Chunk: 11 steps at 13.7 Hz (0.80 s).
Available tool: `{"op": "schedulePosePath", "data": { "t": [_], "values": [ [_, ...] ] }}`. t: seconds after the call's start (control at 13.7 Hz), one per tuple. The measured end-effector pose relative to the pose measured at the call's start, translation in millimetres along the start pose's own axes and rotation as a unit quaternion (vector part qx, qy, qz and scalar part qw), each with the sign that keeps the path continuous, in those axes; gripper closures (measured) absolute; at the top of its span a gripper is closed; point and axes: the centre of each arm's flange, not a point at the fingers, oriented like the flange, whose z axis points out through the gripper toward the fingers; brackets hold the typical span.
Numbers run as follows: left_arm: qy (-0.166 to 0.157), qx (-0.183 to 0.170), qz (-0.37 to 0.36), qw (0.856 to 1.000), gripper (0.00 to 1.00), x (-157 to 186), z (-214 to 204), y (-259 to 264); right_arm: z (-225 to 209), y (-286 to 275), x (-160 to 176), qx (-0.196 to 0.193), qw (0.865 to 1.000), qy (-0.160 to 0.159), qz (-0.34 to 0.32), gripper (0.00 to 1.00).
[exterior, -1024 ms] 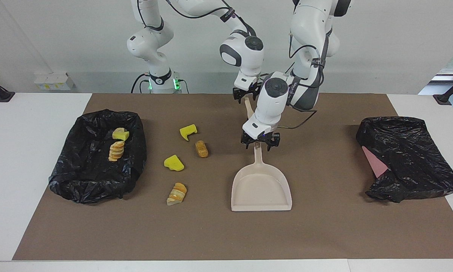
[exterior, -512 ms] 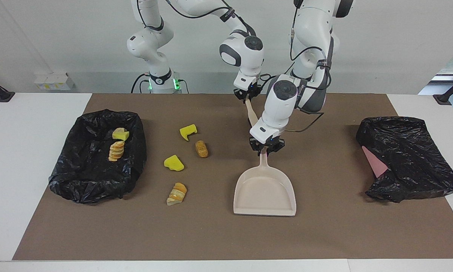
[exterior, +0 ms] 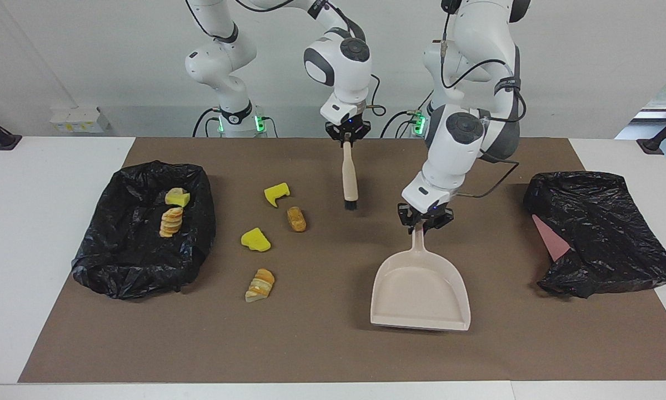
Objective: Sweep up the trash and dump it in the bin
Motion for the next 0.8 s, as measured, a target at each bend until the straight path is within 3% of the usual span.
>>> {"op": "schedulePosePath", "data": {
  "t": [0.15,0.29,0.44,0.51,0.8],
  "values": [
    [-0.024,0.001,0.054,0.998,0.69,3.1,-22.4,-43.0,-19.3,34.5,0.5,-0.043,0.999,-0.005,0.013,0.74],
    [-0.025,-0.001,0.121,0.992,0.69,8.3,-35.6,-67.9,-20.1,57.2,1.8,-0.085,0.996,-0.015,0.034,0.74],
    [-0.025,-0.002,0.174,0.984,0.69,10.2,-34.5,-78.0,-13.3,77.0,13.8,-0.102,0.991,-0.026,0.085,0.74],
    [-0.027,-0.004,0.21,0.977,0.69,10.6,-31.7,-81.2,-9.8,88.4,22.2,-0.106,0.988,-0.033,0.107,0.74],
    [-0.046,-0.016,0.376,0.925,0.69,5.7,-20.2,-82.9,3.6,139.1,54.2,-0.12,0.972,-0.066,0.19,0.74]
  ]
}}
